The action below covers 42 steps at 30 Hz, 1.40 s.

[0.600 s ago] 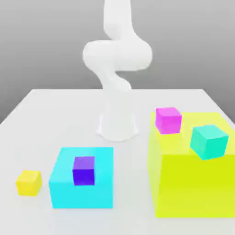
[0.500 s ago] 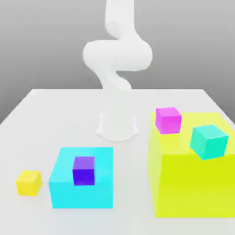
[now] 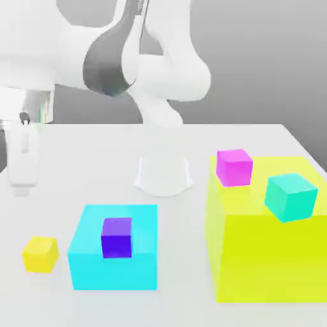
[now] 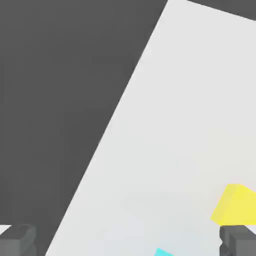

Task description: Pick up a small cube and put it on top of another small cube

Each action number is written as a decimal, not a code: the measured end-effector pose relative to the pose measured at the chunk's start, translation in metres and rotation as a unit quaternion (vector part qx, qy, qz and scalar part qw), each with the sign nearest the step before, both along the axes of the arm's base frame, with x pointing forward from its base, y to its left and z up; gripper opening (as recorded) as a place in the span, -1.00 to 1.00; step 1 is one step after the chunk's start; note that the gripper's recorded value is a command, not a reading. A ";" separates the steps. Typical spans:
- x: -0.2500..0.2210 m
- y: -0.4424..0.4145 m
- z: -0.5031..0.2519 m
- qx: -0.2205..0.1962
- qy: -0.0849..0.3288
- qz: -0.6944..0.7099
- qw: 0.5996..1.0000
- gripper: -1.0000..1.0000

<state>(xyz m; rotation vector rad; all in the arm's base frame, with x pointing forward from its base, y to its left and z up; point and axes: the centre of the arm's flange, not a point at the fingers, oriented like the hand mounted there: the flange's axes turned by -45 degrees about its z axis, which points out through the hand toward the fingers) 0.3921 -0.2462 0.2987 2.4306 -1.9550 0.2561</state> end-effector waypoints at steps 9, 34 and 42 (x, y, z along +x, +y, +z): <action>-0.055 -0.024 -0.140 0.065 0.049 -0.159 0.984 0.00; 0.087 0.207 0.049 0.060 0.049 0.052 0.996 -1.00; 0.059 0.407 0.148 0.048 0.065 0.196 0.977 -1.00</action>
